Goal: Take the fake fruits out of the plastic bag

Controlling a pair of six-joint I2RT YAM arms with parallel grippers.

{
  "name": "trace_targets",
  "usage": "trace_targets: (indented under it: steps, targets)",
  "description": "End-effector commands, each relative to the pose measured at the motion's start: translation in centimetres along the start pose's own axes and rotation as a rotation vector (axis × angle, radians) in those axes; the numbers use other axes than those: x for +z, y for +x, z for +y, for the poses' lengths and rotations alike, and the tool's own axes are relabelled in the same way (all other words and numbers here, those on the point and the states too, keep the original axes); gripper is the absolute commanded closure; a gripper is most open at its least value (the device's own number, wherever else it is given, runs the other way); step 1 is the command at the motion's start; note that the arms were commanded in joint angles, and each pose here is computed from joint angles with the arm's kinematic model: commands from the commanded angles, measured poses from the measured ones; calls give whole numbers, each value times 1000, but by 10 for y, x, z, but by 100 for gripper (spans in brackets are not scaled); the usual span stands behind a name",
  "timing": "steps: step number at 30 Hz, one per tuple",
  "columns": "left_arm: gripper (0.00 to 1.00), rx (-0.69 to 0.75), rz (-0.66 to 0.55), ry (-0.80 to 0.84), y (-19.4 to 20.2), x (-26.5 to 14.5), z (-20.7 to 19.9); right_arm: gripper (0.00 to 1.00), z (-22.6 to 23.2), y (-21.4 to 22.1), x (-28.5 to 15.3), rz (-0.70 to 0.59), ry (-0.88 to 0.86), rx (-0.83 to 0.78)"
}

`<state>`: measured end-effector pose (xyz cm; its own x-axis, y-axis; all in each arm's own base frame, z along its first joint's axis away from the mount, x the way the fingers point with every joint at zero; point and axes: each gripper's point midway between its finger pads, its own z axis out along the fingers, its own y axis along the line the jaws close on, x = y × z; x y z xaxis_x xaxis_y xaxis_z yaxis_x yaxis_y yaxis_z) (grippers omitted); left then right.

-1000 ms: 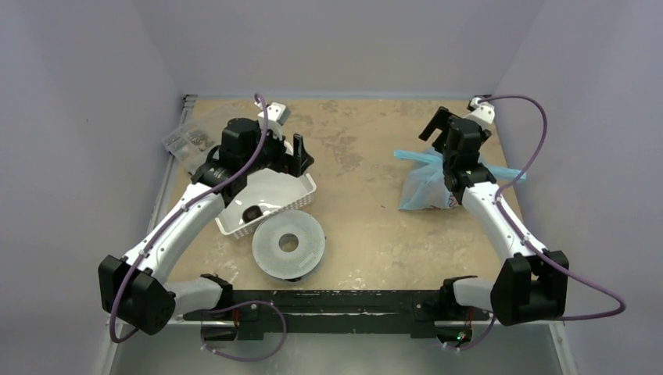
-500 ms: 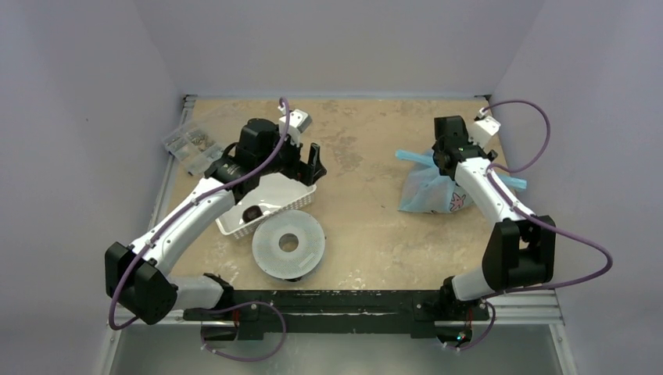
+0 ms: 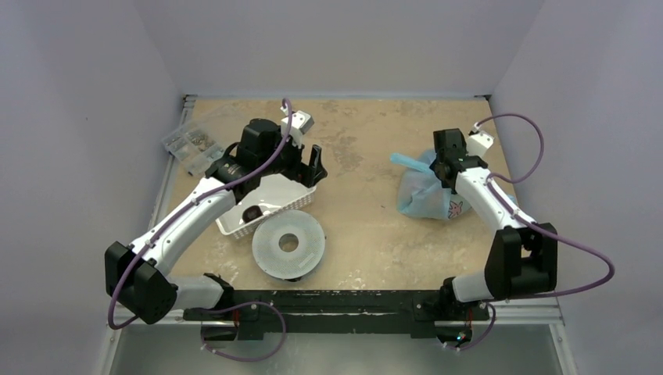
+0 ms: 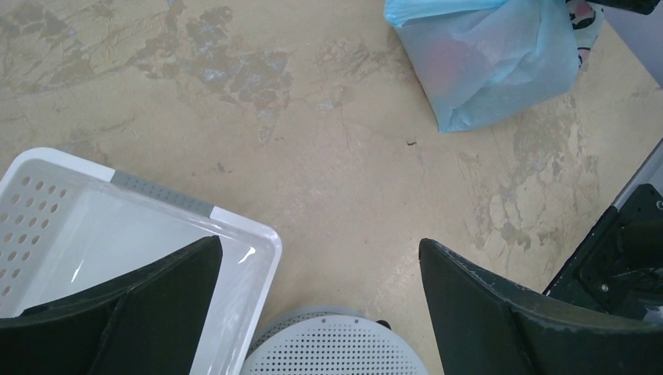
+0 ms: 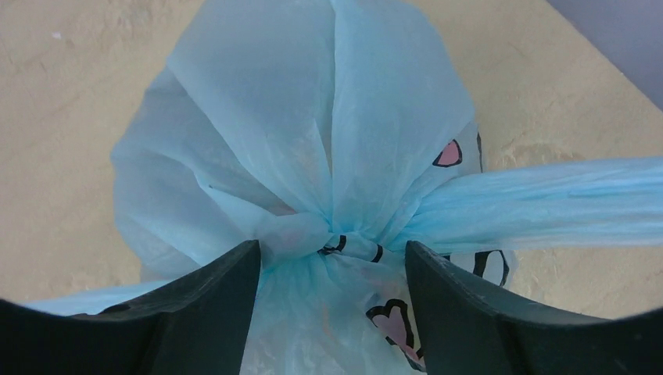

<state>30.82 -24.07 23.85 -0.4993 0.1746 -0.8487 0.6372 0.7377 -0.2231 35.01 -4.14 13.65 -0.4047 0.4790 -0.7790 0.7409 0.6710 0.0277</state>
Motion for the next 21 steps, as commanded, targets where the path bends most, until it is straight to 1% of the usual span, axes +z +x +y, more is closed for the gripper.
trace_targets:
  steps: [1, 3, 4, 6, 7, 9, 11, 12, 14, 17, 21]
  targets:
    - [3, 27, -53, 33, -23, -6, -11, 42, 4, 19, -20, 90, -134, -19]
    - [2, 24, -46, 42, -22, -5, -13, 51, 12, 26, -31, 123, -231, -38]
    - [3, 24, -43, 50, -21, -4, -15, 55, 19, 32, -39, 144, -307, -57]
    - [3, 22, -32, 67, -19, -2, -20, 68, 33, 44, -57, 186, -470, -103]
    - [3, 21, -25, 77, -17, 0, -23, 73, 36, 51, -64, 209, -524, -112]
    - [3, 21, -5, 95, -12, 5, -29, 82, 37, 69, -74, 266, -595, -128]
    - [3, 24, 28, 115, -5, 12, -37, 93, 35, 87, -82, 333, -622, -147]
    - [4, 27, 44, 128, -2, 15, -42, 97, 36, 96, -87, 368, -645, -159]
    - [4, 32, 70, 160, 5, 20, -54, 99, 40, 113, -105, 436, -724, -175]
    - [4, 22, 105, 234, 15, 26, -78, 98, 48, 133, -137, 520, -864, -172]
    - [7, -4, 158, 319, 32, 37, -108, 97, 54, 140, -174, 584, -998, -136]
